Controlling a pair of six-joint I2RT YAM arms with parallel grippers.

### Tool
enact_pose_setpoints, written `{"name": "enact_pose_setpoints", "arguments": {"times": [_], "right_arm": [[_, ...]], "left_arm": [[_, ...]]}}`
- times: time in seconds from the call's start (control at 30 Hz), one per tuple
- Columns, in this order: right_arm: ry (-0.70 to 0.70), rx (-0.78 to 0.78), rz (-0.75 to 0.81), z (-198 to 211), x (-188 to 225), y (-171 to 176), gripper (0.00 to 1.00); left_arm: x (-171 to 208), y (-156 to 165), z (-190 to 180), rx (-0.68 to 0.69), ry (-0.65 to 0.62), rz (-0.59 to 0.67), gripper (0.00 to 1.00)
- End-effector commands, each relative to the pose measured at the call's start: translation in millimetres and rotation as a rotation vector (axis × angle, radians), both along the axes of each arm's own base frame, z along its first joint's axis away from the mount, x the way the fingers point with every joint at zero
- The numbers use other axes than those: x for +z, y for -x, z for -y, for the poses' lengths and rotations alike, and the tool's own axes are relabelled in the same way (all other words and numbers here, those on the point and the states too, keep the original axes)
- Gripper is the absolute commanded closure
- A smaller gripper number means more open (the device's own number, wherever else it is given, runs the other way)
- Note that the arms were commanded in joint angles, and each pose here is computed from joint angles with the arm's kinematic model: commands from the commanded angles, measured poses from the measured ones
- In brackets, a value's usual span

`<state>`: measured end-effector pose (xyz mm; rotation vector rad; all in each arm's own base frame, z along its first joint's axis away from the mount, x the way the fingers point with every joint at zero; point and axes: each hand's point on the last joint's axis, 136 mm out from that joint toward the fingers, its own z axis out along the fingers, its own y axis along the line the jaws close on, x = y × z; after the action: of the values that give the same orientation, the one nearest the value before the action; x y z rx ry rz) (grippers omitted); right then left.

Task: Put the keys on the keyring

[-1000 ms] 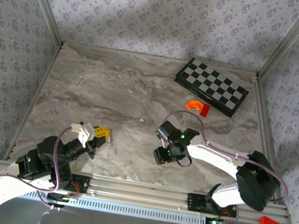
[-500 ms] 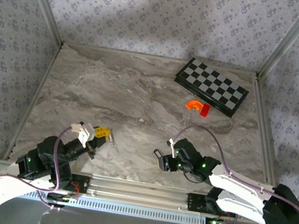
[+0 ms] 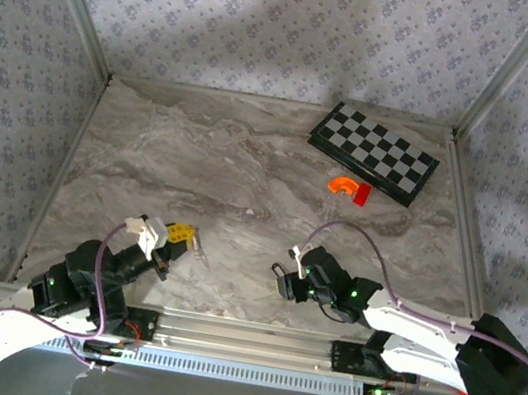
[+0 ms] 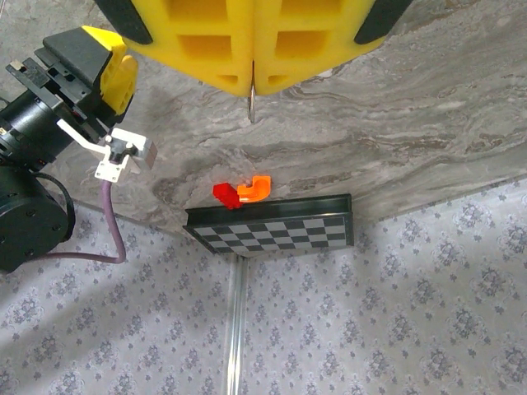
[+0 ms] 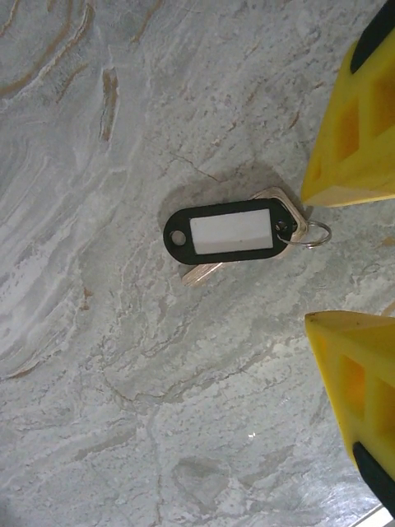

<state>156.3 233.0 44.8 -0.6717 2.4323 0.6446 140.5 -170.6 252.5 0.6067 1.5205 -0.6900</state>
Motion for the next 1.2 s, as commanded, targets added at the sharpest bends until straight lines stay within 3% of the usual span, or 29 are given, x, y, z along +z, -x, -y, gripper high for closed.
{"name": "enact_pose_setpoints", "arguments": {"times": [0.0,1.17], "right_arm": [[0.046,0.0,0.023,4.7,-6.8,-1.6,0.63],[0.108,0.048,0.05,-3.2,-13.8,-7.9,0.84]], "left_arm": [[18.4,2.8,-0.1,-0.012,0.056,0.03,1.0],[12.6,2.8,2.5,-0.02,0.044,0.016,1.0]]}}
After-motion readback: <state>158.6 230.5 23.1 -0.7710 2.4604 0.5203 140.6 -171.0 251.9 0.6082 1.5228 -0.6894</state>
